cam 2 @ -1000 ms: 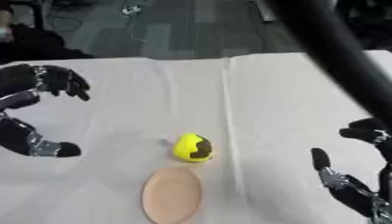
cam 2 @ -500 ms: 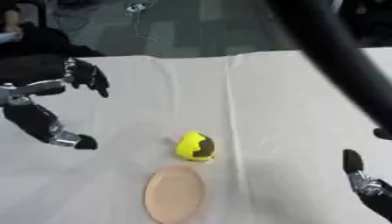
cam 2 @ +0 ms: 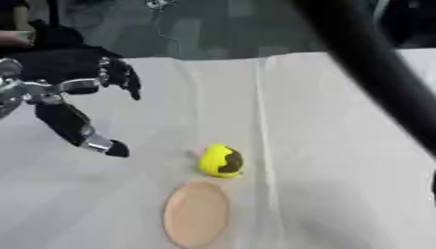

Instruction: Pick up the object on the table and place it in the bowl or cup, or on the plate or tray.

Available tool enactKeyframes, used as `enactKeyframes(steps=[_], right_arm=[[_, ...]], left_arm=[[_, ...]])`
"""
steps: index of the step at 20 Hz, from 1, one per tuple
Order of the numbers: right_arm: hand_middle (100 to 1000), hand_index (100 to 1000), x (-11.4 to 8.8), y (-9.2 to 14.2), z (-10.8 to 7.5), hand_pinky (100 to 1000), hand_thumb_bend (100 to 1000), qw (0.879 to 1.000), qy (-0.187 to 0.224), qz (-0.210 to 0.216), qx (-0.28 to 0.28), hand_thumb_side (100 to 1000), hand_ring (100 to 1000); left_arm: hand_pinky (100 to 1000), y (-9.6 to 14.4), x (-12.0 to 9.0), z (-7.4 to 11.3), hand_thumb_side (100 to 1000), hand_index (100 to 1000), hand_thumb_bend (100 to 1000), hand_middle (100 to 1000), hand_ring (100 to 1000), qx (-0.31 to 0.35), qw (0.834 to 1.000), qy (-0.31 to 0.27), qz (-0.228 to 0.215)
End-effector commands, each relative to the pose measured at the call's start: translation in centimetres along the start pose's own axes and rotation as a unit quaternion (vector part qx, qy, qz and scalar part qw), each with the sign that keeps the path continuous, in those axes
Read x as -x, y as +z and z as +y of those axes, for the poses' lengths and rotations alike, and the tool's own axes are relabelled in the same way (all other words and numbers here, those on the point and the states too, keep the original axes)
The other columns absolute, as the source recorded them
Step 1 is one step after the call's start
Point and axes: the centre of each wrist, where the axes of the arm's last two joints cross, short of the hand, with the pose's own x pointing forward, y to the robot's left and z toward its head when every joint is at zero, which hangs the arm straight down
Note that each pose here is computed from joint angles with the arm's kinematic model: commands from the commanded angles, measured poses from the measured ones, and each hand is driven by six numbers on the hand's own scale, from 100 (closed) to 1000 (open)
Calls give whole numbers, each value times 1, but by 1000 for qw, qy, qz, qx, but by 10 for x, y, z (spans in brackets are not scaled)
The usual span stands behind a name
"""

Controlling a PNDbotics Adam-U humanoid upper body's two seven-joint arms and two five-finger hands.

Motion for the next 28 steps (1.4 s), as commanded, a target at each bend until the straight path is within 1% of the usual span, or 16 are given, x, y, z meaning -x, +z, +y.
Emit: enactKeyframes(steps=[1,3,4,5,13,14,15,17,18,19,28], right_arm=[[525,602,4,-13,-7,444,470,973,-110,-124,159,590,490],[526,603,6,-18,-9,445,476,971,-115,-125,167,592,490],[526,603,6,-19,-10,445,464,970,-117,-125,171,597,490],[526,605,7,-22,-11,446,480,969,-120,-126,174,595,490],[531,615,12,-36,-15,443,482,961,-139,-129,200,615,490],[532,615,12,-38,-16,444,462,960,-141,-130,203,625,490],[531,616,13,-40,-16,445,488,959,-143,-132,206,616,490],[531,616,14,-44,-17,446,494,957,-146,-135,211,615,490],[531,616,14,-46,-17,446,482,956,-150,-136,213,621,490],[531,617,14,-48,-17,447,499,955,-151,-137,216,617,490],[532,620,17,-61,-21,449,513,947,-164,-145,234,624,489]], left_arm=[[588,6,2,10,771,757,612,744,737,4,1000,-28,11],[590,5,1,10,770,757,611,744,739,7,999,-30,10],[590,4,1,9,770,757,611,744,739,9,999,-31,9],[591,3,0,9,769,757,612,744,741,10,999,-32,7],[586,-1,-4,6,765,758,620,744,735,9,1000,-29,-7],[586,-1,-4,6,765,758,620,744,735,8,1000,-27,-9],[586,-2,-5,5,764,759,622,745,735,8,1000,-26,-11],[585,-3,-6,5,763,759,623,745,734,7,1000,-25,-12],[585,-4,-7,6,764,759,623,745,733,6,1000,-25,-14],[584,-5,-7,6,763,759,624,745,733,5,1000,-25,-17],[581,-10,-12,8,761,759,626,745,728,-2,999,-22,-33]])
